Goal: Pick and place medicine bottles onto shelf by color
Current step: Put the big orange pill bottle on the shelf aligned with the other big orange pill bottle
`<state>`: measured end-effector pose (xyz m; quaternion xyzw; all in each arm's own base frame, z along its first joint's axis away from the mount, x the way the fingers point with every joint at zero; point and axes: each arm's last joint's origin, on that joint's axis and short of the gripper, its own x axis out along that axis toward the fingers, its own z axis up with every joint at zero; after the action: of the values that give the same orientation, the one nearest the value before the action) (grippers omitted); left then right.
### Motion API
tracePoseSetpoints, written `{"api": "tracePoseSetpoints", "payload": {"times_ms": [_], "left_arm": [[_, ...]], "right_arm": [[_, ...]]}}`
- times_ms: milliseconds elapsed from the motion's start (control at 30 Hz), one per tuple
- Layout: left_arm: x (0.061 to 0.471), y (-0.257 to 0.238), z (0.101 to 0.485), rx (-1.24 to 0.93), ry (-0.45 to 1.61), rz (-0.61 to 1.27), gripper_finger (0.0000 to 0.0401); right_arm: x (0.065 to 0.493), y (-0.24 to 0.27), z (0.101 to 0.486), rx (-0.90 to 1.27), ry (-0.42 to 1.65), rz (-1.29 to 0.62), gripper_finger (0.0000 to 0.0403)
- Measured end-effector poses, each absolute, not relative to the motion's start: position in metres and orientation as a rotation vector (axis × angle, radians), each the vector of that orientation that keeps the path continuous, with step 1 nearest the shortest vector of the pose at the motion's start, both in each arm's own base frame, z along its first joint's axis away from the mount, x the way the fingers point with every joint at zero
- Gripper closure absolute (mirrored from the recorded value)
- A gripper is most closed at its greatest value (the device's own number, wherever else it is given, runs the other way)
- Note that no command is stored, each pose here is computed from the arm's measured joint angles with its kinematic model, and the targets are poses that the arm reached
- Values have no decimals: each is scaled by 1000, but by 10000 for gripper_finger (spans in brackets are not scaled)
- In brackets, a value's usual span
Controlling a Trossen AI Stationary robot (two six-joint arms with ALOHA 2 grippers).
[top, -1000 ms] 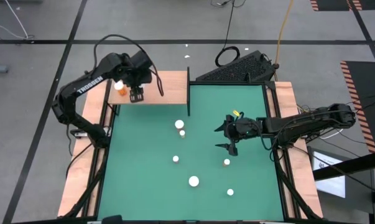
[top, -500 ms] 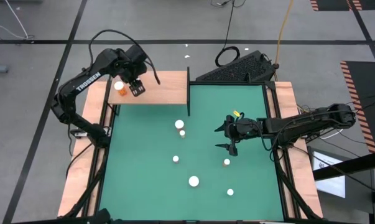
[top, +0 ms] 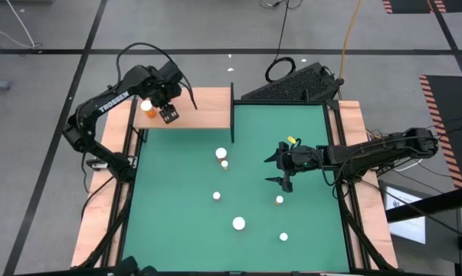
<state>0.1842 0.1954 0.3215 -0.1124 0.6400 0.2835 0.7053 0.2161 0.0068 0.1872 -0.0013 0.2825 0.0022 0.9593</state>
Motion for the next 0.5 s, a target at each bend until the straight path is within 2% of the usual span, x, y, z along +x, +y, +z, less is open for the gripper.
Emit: {"api": "tracePoseSetpoints", "payload": {"times_ms": [500], "left_arm": [[185, 196, 323, -253, 1401, 645, 171]], "right_arm": [[216, 7, 187, -3, 572, 4, 78]]}}
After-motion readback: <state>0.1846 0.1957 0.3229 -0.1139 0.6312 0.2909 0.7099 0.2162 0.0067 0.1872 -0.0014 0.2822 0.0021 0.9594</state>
